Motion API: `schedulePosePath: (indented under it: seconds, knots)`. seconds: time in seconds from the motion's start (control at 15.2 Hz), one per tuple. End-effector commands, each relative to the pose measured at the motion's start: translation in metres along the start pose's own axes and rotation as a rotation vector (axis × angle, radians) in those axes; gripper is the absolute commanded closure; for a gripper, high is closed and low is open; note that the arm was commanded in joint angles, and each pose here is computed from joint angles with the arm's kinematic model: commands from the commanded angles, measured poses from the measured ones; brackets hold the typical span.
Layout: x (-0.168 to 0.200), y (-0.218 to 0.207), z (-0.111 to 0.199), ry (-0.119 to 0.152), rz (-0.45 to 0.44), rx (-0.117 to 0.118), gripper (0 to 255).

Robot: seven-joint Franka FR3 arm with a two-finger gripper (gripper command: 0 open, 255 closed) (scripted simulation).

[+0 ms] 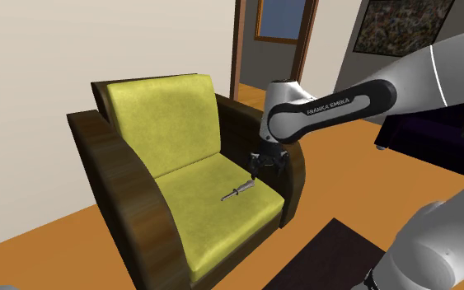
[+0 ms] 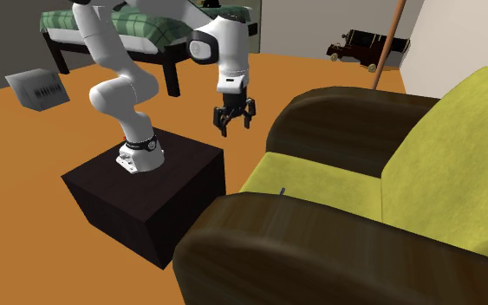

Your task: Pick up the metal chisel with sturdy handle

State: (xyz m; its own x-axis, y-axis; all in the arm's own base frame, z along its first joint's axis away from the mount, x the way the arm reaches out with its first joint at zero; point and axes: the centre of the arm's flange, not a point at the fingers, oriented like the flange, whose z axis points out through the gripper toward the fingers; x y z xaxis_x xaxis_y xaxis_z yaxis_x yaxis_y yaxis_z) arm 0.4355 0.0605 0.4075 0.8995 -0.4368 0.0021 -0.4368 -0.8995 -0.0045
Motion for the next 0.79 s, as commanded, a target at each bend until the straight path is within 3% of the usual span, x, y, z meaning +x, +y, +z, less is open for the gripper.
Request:
schedulePosePath:
  seconds: [0.0,0.73]
  knots:
    - [0.019,-0.013,0.02,0.008,0.061,-0.006,0]
    - [0.11,-0.051,0.125,0.046,0.374,-0.049,0]
